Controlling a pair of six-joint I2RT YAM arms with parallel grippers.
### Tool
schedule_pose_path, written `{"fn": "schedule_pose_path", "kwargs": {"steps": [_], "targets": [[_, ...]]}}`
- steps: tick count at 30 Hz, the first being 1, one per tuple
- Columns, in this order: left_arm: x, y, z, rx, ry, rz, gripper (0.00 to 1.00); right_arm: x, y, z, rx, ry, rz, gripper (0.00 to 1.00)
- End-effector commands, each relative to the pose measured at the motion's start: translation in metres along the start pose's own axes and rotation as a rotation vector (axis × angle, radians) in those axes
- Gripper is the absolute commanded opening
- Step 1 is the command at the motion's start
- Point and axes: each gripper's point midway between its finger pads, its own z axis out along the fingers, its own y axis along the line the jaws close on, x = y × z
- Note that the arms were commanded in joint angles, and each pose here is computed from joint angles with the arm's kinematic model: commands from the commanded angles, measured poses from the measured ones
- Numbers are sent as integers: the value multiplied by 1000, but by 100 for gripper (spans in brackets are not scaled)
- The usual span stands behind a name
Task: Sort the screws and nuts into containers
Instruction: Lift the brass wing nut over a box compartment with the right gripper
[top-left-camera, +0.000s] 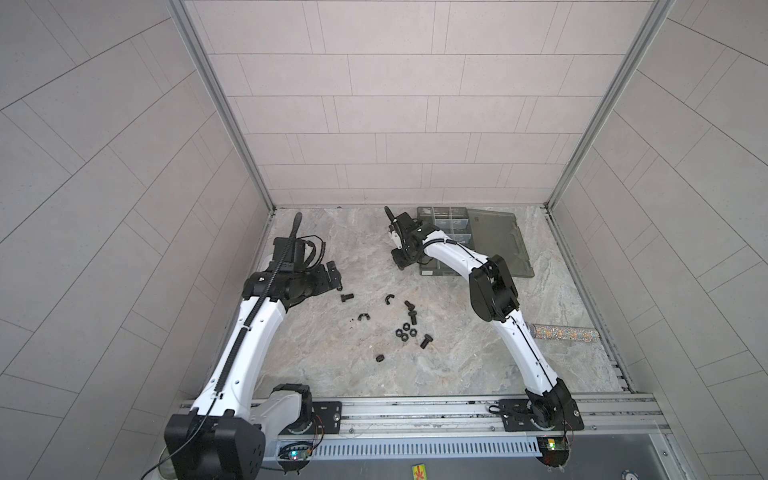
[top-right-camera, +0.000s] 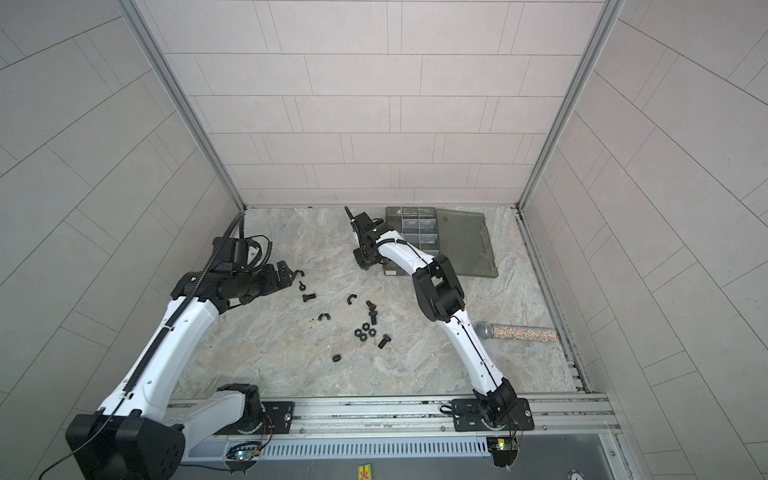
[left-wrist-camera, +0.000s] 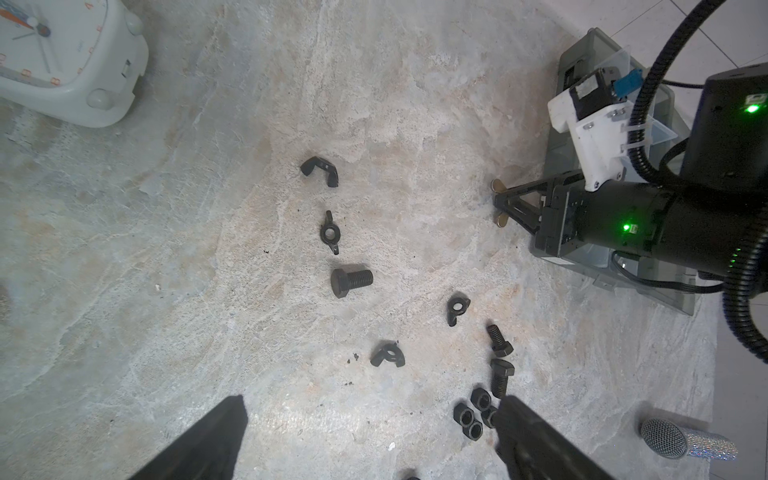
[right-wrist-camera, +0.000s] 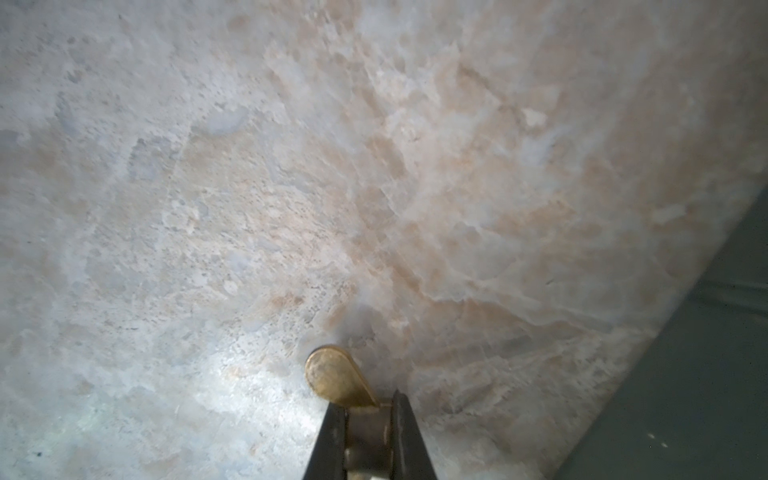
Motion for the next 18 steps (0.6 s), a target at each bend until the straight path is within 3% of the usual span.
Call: {"fn": "schedule_pose_path", "kwargs": {"steps": [1, 9, 18], "targets": [[3, 3, -4, -7, -4, 1, 100, -5, -1, -12, -26, 0, 32, 5], [-1, -2, -4, 13, -5, -1, 100, -25, -11, -59, -8, -69, 20, 6], [-12, -23, 4, 112, 8, -25, 100, -36, -77, -129, 138, -126, 42, 7]]}}
